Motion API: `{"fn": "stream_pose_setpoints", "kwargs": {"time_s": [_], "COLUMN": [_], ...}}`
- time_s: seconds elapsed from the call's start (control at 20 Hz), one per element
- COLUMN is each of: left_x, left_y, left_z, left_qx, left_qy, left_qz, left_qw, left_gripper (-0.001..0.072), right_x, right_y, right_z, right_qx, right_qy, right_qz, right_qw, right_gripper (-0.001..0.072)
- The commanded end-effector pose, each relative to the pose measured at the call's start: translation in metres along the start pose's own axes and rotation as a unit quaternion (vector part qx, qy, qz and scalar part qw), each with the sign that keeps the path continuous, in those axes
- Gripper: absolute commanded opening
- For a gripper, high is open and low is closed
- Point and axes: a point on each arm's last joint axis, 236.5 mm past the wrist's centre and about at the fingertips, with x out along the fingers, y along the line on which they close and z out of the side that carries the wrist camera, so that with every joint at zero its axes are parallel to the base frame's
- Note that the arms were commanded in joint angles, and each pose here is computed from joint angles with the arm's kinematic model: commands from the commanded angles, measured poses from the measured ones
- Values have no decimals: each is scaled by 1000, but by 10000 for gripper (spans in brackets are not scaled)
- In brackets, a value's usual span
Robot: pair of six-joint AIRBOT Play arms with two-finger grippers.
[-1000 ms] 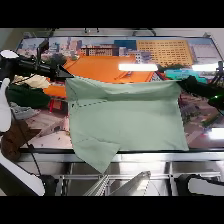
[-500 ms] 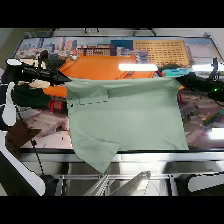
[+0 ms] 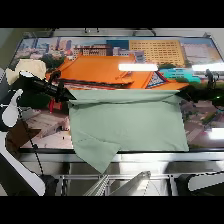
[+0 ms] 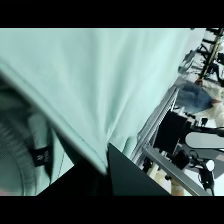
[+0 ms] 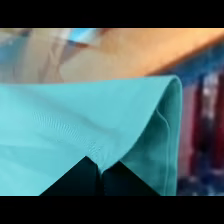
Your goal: Fold the shirts.
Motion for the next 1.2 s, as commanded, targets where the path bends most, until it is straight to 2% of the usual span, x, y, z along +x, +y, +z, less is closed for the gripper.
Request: {"fn": "stream_pose_setpoints", "kwargs": {"time_s": [0.0,0.05,0.1,0.15,0.3,0.4,0.5,0.75,1.05,1.15], "left_x": [3,3,0,-4,-18,-25,-22,8,45,59], "left_y": [9,6,4,3,0,-1,4,26,40,42], "left_z": [-23,-30,-37,-40,-50,-66,-98,-166,-195,-197], "left_qx": [-42,-60,-75,-87,-70,-57,-73,-154,-174,-165], "left_qy": [46,60,74,76,37,-4,-42,-85,-91,-73], "left_qz": [13,9,4,1,2,4,2,-15,4,13], "left_qw": [998,996,994,993,997,998,996,984,980,983], "left_gripper": [74,319,480,522,521,521,522,522,521,522], "right_x": [1,-1,-7,-17,-68,-100,-113,-94,-65,-58], "right_y": [-8,-6,-2,4,-3,-22,-30,-29,-22,-14], "right_z": [-9,-10,-11,-13,-37,-79,-128,-217,-252,-251], "right_qx": [-1,8,15,13,23,47,74,137,154,143], "right_qy": [18,19,24,35,82,137,180,245,259,265], "right_qz": [-11,-10,-2,6,-26,-78,-99,-81,-69,-62], "right_qw": [1000,1000,1000,999,996,986,976,956,951,951], "right_gripper": [71,296,392,391,392,391,390,391,390,348]}}
